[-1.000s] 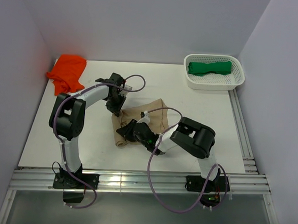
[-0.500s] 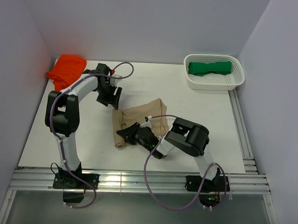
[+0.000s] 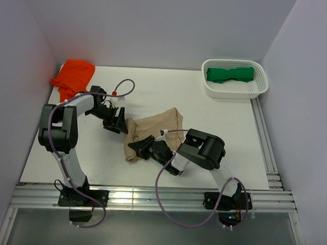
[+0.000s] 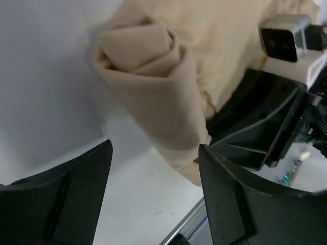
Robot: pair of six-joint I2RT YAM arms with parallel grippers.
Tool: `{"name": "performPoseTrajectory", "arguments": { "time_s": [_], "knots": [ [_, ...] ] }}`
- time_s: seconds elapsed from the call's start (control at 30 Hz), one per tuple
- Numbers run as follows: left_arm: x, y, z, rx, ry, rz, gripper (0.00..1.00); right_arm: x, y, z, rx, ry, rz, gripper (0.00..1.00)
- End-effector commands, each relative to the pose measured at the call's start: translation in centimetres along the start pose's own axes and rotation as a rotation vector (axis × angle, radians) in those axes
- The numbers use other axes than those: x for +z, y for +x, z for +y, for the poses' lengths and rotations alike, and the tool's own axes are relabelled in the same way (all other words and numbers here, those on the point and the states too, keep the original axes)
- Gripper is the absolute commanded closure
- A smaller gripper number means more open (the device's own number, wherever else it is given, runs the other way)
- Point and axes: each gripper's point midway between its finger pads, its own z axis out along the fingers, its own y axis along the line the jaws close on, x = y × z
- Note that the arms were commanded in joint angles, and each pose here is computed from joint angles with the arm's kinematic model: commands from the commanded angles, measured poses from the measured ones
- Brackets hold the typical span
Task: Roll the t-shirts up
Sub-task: Roll the tshirt
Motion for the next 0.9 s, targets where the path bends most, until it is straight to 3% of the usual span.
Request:
{"name": "performPoseTrajectory", "arguments": {
  "time_s": [0.0, 0.17, 0.33, 0.43, 0.57, 0.8, 0.87],
  "knots": [
    [0.2, -0.9, -2.1, 0.077, 0.137, -0.07, 0.27, -0.2, 0.0, -1.3, 0.019, 0.03, 0.006, 0.73],
    [1.4, -1.6, -0.6, 0.013, 0.107, -0.078, 0.28, -0.2, -0.1, -1.3, 0.012, 0.033, 0.004, 0.73],
    [1.9, -3.6, 1.2, -0.035, -0.036, -0.104, 0.35, -0.4, -0.2, -1.3, -0.01, 0.044, -0.001, 0.7],
    [2.4, -4.0, 1.8, -0.047, -0.158, -0.092, 0.43, -0.7, -0.5, -1.3, -0.055, 0.066, -0.011, 0.66],
    [2.7, -4.0, 2.1, -0.03, -0.281, -0.054, 0.62, -1.1, -0.8, -1.3, -0.103, 0.101, -0.023, 0.59],
    [2.8, -4.2, 1.4, 0.034, -0.393, -0.013, 0.66, -2.8, -2.4, -2.4, -0.264, 0.304, -0.098, 0.47],
    [2.9, -3.9, 1.6, 0.038, -0.418, 0.009, 0.66, -2.9, -2.9, -0.8, -0.32, 0.328, -0.137, 0.44]
  ]
}}
